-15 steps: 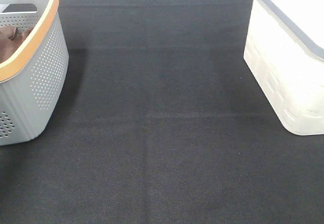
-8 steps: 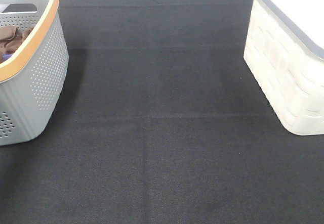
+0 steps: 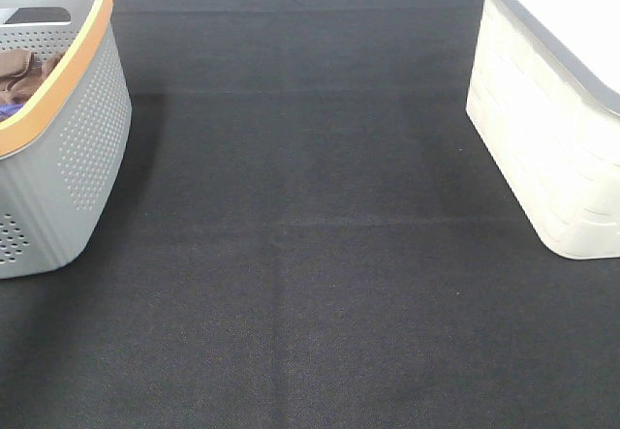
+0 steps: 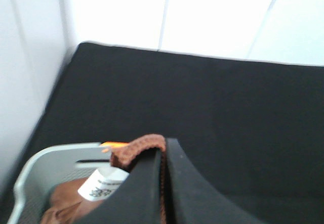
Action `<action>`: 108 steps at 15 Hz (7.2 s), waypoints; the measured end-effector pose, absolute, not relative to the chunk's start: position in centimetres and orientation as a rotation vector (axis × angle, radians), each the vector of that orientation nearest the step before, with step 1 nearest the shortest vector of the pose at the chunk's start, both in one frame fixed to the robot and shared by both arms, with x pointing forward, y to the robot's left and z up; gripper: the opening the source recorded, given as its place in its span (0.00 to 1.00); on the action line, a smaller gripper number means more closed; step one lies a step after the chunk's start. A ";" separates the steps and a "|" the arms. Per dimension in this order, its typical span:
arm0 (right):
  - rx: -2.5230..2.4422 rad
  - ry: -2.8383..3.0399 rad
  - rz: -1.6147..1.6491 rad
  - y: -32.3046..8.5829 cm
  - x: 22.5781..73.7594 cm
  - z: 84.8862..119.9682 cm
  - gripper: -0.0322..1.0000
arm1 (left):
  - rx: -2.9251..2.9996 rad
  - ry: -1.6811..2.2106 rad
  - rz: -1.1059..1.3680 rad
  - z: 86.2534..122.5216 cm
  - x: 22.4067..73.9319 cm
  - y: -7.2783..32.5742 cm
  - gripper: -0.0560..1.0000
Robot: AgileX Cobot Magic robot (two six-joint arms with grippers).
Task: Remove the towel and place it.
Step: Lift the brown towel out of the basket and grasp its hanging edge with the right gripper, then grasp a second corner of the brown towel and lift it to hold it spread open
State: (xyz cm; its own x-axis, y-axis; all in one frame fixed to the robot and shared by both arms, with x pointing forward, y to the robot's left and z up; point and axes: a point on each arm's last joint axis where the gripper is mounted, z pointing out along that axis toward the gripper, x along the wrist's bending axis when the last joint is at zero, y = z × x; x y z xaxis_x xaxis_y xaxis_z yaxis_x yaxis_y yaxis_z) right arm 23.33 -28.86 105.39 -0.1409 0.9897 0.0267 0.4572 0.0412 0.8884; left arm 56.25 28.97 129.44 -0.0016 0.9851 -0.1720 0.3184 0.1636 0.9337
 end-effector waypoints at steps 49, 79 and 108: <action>1.003 1.795 1.389 -4.8 50.0 105.5 0.83 | 1.547 0.939 0.356 128.1 52.3 7.7 0.05; 1.089 1.867 1.143 -6.1 50.1 104.1 0.03 | 1.547 0.878 0.448 129.4 51.3 8.7 0.05; 0.354 2.446 1.435 -4.2 43.4 104.3 0.03 | 1.626 1.140 0.567 124.0 58.2 10.4 0.05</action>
